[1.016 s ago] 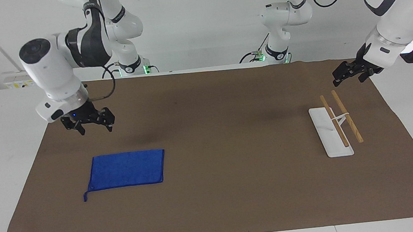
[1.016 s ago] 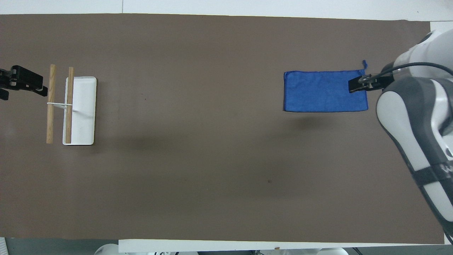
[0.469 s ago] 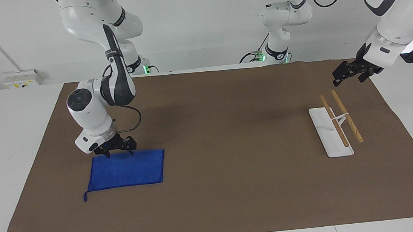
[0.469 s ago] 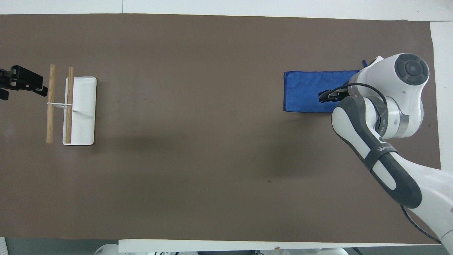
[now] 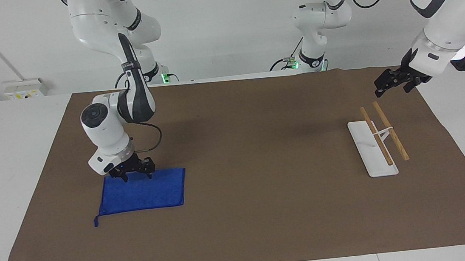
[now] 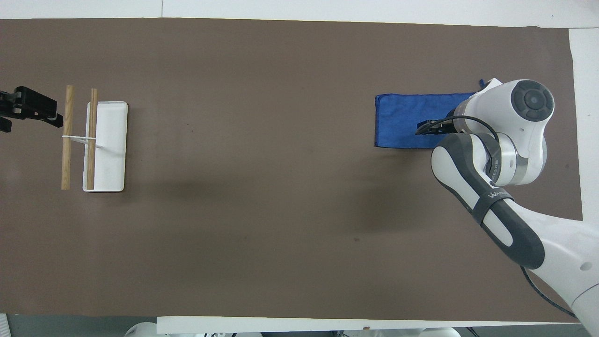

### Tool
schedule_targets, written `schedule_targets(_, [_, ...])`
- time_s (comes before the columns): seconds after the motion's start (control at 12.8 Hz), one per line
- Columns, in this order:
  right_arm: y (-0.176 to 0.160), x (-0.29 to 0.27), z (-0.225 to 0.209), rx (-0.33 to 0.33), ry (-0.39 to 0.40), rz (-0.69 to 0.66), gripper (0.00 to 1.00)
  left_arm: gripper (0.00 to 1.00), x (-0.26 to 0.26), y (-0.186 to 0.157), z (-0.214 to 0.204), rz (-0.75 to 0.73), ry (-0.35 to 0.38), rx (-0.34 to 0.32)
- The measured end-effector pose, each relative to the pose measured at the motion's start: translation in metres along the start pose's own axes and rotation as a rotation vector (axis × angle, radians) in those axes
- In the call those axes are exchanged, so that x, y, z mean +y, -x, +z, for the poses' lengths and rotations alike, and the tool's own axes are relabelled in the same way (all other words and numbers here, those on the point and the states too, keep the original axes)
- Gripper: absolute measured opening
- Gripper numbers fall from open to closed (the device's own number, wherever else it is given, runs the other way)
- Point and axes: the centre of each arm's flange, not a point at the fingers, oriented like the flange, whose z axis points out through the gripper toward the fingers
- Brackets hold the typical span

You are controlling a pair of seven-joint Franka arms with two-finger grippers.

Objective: Right arm passes towel to left arm to hang
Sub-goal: 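Close the right gripper on the blue towel's edge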

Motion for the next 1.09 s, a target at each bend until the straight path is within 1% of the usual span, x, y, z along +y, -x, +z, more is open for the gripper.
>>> schedule_targets(0.31, [0.001, 0.000, 0.009, -0.009, 0.000, 0.000, 0.88, 1.00, 0.000, 0.000, 0.000, 0.000, 0.000, 0.000])
schedule_targets(0.47, [0.005, 0.000, 0.013, -0.019, 0.000, 0.000, 0.82, 1.00, 0.000, 0.000, 0.000, 0.000, 0.000, 0.000])
schedule_targets(0.55, [0.006, 0.000, 0.014, -0.022, 0.000, 0.000, 0.77, 1.00, 0.000, 0.000, 0.000, 0.000, 0.000, 0.000])
schedule_targets(0.62, [0.006, 0.000, 0.014, -0.022, 0.000, 0.000, 0.77, 1.00, 0.000, 0.000, 0.000, 0.000, 0.000, 0.000])
schedule_targets(0.78, [0.006, 0.000, 0.012, -0.018, 0.000, 0.000, 0.62, 1.00, 0.000, 0.000, 0.000, 0.000, 0.000, 0.000])
schedule_targets(0.86, [0.006, 0.000, 0.012, -0.018, 0.000, 0.000, 0.62, 1.00, 0.000, 0.000, 0.000, 0.000, 0.000, 0.000])
schedule_targets(0.94, [0.006, 0.000, 0.010, -0.016, 0.000, 0.000, 0.52, 1.00, 0.000, 0.000, 0.000, 0.000, 0.000, 0.000])
schedule_targets(1.09, [0.006, 0.001, 0.008, -0.014, 0.001, 0.001, 0.22, 1.00, 0.000, 0.000, 0.000, 0.000, 0.000, 0.000])
